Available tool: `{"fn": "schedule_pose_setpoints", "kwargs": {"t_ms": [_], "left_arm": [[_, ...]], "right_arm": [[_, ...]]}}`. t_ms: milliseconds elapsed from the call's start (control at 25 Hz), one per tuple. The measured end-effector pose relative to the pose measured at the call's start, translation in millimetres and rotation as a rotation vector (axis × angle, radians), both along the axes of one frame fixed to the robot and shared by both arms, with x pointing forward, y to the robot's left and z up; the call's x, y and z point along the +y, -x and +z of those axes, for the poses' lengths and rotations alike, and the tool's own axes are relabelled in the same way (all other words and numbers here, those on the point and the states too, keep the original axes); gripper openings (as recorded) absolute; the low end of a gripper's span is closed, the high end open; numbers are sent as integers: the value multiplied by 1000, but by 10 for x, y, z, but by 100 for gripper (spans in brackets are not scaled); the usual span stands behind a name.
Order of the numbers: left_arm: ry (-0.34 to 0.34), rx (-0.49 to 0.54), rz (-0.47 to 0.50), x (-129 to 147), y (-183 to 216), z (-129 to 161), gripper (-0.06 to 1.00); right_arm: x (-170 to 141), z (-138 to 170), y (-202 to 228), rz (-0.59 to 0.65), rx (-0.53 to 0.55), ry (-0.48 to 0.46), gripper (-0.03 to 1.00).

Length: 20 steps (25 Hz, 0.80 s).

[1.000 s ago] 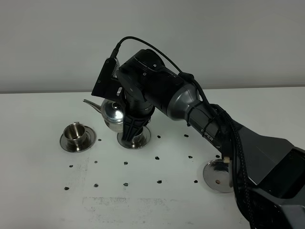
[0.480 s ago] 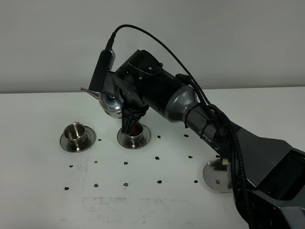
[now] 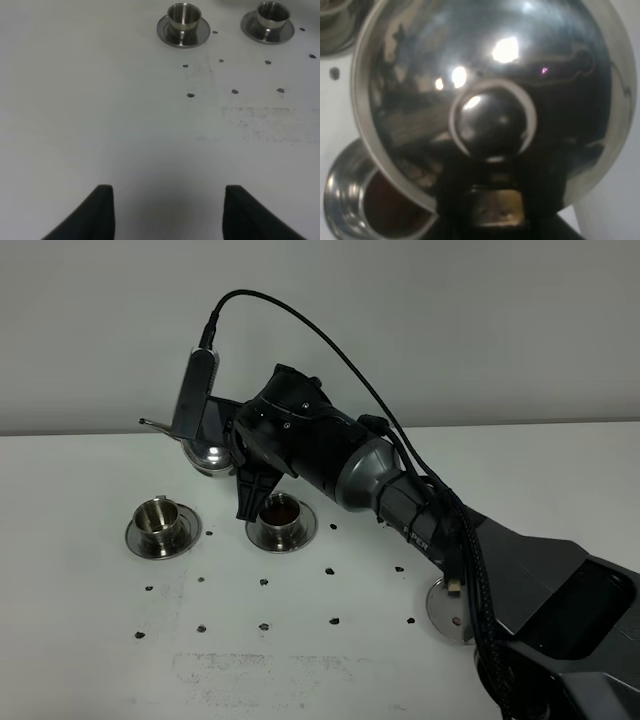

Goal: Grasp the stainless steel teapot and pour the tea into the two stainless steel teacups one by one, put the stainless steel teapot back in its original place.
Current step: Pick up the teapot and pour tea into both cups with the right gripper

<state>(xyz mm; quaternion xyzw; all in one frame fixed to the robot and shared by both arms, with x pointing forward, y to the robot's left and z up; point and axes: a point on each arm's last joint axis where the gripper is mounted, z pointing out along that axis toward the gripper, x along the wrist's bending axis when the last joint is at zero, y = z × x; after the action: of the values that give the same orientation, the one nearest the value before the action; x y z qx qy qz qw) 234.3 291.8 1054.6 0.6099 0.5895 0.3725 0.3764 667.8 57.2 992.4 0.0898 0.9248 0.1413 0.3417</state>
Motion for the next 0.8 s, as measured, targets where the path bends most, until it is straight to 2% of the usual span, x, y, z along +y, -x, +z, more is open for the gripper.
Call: {"fn": "schedule_pose_setpoints", "kwargs": {"t_ms": [360, 800], "left_arm": [[0, 0, 0, 0, 0, 0, 54], [0, 0, 0, 0, 0, 0, 54]], "right_arm": [[97, -220, -70, 61, -44, -16, 21], [111, -473, -140, 114, -55, 24, 21]]}}
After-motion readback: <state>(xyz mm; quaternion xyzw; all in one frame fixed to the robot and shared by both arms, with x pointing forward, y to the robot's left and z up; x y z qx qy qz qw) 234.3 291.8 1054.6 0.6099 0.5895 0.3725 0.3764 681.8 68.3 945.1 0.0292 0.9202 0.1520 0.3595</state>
